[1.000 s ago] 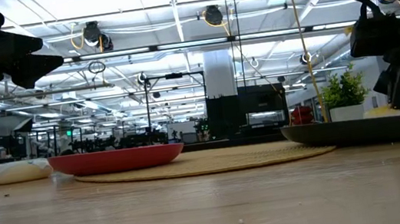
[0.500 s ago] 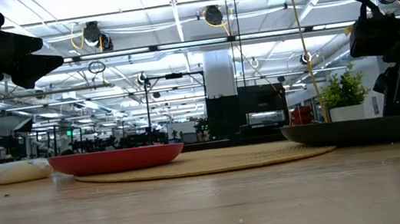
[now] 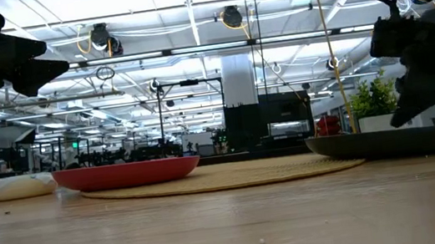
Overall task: Pick & Place donuts
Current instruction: Put the small orange donut on the black plate
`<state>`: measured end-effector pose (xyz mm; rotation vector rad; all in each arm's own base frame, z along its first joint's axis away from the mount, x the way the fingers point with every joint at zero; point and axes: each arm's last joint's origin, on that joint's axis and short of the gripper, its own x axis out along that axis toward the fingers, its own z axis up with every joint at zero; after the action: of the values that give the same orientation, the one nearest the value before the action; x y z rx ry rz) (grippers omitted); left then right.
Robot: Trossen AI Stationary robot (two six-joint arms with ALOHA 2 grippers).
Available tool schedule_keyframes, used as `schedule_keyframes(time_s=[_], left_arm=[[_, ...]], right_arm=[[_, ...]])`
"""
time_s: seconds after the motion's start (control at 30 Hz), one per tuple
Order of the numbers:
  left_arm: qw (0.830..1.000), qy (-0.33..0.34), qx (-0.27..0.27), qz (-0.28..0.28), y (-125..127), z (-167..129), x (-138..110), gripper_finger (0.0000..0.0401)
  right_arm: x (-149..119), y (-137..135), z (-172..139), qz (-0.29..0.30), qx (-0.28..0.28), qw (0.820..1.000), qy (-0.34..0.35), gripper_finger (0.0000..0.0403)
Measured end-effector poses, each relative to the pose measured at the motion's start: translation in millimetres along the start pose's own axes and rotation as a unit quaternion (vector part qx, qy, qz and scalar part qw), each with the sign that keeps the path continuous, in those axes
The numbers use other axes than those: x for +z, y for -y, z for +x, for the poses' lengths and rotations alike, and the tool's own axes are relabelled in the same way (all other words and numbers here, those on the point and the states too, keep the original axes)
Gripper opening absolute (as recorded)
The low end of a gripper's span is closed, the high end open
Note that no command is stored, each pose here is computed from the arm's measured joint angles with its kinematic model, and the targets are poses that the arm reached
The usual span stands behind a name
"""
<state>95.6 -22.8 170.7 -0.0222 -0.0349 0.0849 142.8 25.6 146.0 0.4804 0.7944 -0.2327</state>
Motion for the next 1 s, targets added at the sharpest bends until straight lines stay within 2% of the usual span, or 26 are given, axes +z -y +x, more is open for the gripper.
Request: schedule_keyframes(time_s=[0.13,0.33,0.5,0.63,0.73,0.8,1.0], left_arm=[[1.000,0.000,0.000,0.000,0,0,0,0.0319],[1.000,0.000,0.000,0.000,0,0,0,0.0319],[1.000,0.000,0.000,0.000,0,0,0,0.0319],[1.000,0.000,0.000,0.000,0,0,0,0.0319],[1.000,0.000,0.000,0.000,0,0,0,0.0319],[1.000,0.000,0.000,0.000,0,0,0,0.0319],[1.000,0.000,0.000,0.000,0,0,0,0.0319]], right_arm=[[4,0,0,-0.028,-0.020,0.999,0.036,0.0194],[17,-10,-12,-0.103,0.051,0.987,0.110,0.0183],[26,-12,-34,-0.167,0.085,0.963,0.195,0.0172],[28,-13,-39,-0.206,0.112,0.934,0.269,0.0173],[27,-15,-41,-0.252,0.143,0.908,0.302,0.0177],[27,-15,-43,-0.271,0.144,0.895,0.324,0.0177],[11,-3,-34,-0.290,0.130,0.892,0.321,0.0167]])
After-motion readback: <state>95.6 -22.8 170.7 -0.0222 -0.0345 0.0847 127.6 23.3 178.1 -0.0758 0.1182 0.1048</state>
